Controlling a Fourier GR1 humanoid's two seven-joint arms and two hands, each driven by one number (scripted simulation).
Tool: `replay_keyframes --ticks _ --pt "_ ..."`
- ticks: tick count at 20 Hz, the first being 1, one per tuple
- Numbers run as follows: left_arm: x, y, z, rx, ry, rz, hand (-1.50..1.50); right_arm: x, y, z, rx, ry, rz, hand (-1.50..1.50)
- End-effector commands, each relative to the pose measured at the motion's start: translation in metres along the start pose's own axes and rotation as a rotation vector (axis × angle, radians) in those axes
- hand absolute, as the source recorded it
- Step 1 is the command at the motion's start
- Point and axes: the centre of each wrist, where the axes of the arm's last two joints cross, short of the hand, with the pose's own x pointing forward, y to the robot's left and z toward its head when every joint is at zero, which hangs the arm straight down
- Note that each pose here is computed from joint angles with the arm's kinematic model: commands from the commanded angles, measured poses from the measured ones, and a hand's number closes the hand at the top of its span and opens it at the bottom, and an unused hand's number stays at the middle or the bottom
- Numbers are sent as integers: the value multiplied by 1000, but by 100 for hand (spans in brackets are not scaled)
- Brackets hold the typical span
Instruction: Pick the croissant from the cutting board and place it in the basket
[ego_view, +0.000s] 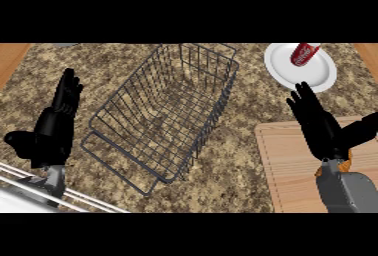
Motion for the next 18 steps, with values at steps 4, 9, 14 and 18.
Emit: replay_keyframes --ticks 4,9,14,18 --pt "4 21 1 -145 -48 -76 0 61 -85 21 -210 -77 355 150" --pt "-10 10 3 -339 -7 -21 0 29 -37 23 15 -301 564 150" --pt "-9 13 1 -362 -5 -21 0 0 1 19 -239 -279 815 -150" --pt "-13 10 14 -357 7 -18 0 23 -3 7 -437 -199 1041 -150"
